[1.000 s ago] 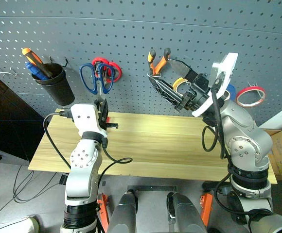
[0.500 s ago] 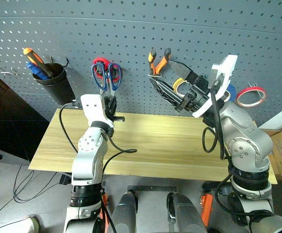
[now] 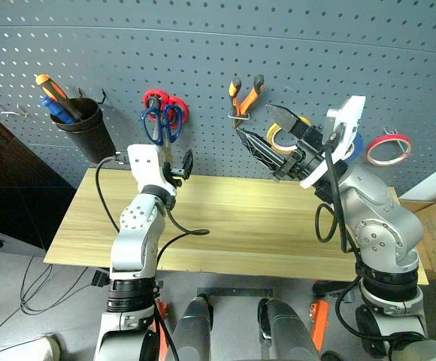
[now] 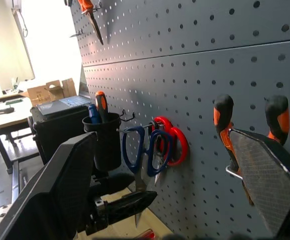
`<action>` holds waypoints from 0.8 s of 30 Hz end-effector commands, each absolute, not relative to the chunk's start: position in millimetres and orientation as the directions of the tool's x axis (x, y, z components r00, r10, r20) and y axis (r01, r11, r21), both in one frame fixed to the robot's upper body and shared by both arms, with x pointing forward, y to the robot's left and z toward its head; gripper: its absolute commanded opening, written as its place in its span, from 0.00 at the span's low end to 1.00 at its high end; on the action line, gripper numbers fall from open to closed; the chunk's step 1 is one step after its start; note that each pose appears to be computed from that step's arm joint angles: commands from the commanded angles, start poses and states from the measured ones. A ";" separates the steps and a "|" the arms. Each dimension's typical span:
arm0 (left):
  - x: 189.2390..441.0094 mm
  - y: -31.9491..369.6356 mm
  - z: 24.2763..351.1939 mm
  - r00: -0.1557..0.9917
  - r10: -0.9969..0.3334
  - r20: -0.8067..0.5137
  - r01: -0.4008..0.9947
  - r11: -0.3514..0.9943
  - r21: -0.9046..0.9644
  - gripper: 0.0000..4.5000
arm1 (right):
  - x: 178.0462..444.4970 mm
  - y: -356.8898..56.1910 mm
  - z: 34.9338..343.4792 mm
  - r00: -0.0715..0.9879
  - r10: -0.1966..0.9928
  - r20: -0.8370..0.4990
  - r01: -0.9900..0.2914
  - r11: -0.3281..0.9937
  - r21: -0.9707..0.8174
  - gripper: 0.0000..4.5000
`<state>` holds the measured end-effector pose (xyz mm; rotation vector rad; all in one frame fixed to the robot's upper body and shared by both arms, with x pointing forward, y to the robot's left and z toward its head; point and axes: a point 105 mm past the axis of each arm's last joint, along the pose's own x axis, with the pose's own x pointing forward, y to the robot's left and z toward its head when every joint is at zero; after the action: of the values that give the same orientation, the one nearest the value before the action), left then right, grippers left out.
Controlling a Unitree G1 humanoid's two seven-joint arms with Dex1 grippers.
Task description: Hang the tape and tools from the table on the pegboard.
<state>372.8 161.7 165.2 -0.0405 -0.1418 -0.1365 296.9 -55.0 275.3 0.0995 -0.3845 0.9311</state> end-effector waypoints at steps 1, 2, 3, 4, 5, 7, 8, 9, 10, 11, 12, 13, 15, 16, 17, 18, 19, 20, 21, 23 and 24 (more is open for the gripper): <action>365.2 158.3 170.4 0.975 -0.156 0.159 0.161 0.987 -0.017 0.99 | 279.5 -50.9 281.2 0.470 0.796 0.382 -0.815 0.557 -0.158 1.00; 364.0 158.3 168.2 0.976 -0.159 0.150 0.163 0.987 -0.016 0.99 | 278.0 -49.8 280.2 0.463 0.802 0.377 -0.820 0.549 -0.160 1.00; 363.1 158.4 167.0 0.976 -0.160 0.145 0.164 0.986 -0.014 0.99 | 277.1 -49.3 279.7 0.459 0.805 0.376 -0.823 0.545 -0.161 1.00; 361.7 159.2 165.0 0.978 -0.158 0.137 0.162 0.987 -0.016 0.99 | 276.2 -48.5 278.7 0.453 0.811 0.370 -0.826 0.538 -0.166 1.00; 360.5 160.0 163.0 0.979 -0.156 0.128 0.159 0.987 -0.016 0.99 | 275.6 -47.9 277.5 0.449 0.816 0.364 -0.829 0.533 -0.171 1.00; 358.5 162.1 159.8 0.982 -0.148 0.113 0.150 0.989 -0.009 0.99 | 275.3 -47.3 274.9 0.445 0.823 0.354 -0.832 0.526 -0.177 1.00; 357.5 163.4 158.9 0.984 -0.143 0.108 0.144 0.990 -0.007 0.99 | 275.6 -47.4 273.9 0.445 0.824 0.351 -0.833 0.525 -0.177 1.00; 356.5 164.6 158.1 0.985 -0.139 0.104 0.140 0.990 -0.004 0.99 | 275.8 -47.5 273.3 0.445 0.825 0.348 -0.833 0.524 -0.176 1.00; 355.6 165.9 157.3 0.986 -0.134 0.099 0.135 0.991 -0.003 0.99 | 276.0 -47.7 272.9 0.445 0.826 0.347 -0.834 0.523 -0.176 1.00; 354.6 167.3 156.4 0.987 -0.128 0.094 0.129 0.992 -0.003 0.99 | 276.1 -47.8 272.5 0.444 0.826 0.346 -0.834 0.523 -0.177 1.00; 353.3 168.7 155.2 0.988 -0.124 0.089 0.124 0.992 -0.001 0.99 | 276.1 -47.8 271.9 0.443 0.828 0.343 -0.835 0.520 -0.177 1.00; 352.4 169.5 154.4 0.989 -0.120 0.085 0.121 0.993 0.000 0.99 | 276.0 -47.7 271.5 0.442 0.830 0.341 -0.836 0.519 -0.178 1.00; 348.1 170.7 148.7 0.991 -0.118 0.063 0.119 0.993 -0.002 0.99 | 274.5 -47.2 266.9 0.434 0.841 0.324 -0.842 0.506 -0.186 1.00; 343.6 171.0 141.5 0.992 -0.121 0.037 0.121 0.993 0.000 0.99 | 273.4 -45.8 257.9 0.428 0.858 0.284 -0.849 0.490 -0.198 1.00; 339.0 172.1 134.0 0.993 -0.121 0.007 0.121 0.993 0.003 0.99 | 272.2 -44.3 248.0 0.420 0.875 0.239 -0.856 0.470 -0.214 1.00; 334.9 173.6 127.4 0.993 -0.119 -0.019 0.120 0.993 0.010 0.99 | 271.5 -43.3 239.7 0.416 0.887 0.203 -0.861 0.455 -0.225 1.00; 331.4 175.6 122.4 0.992 -0.115 -0.041 0.116 0.993 0.019 0.99 | 273.6 -43.1 230.5 0.429 0.890 0.157 -0.859 0.455 -0.235 1.00; 327.6 178.8 116.3 0.992 -0.108 -0.068 0.111 0.993 0.031 0.99 | 274.8 -42.3 222.5 0.435 0.892 0.126 -0.854 0.453 -0.255 1.00; 324.7 182.0 112.2 0.991 -0.100 -0.086 0.103 0.994 0.042 0.99 | 274.8 -41.6 218.0 0.433 0.894 0.112 -0.855 0.447 -0.263 1.00; 319.8 190.8 105.2 0.990 -0.068 -0.123 0.077 0.994 0.071 0.99 | 275.9 -40.0 209.8 0.434 0.897 0.086 -0.858 0.441 -0.264 1.00; 317.5 201.5 99.8 0.988 -0.023 -0.152 0.039 0.994 0.099 0.99 | 276.0 -37.5 203.8 0.429 0.901 0.066 -0.861 0.430 -0.271 1.00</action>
<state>320.0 192.8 86.3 0.0544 0.1867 -0.0669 280.2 -40.8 201.0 -0.1697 -0.1725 1.0908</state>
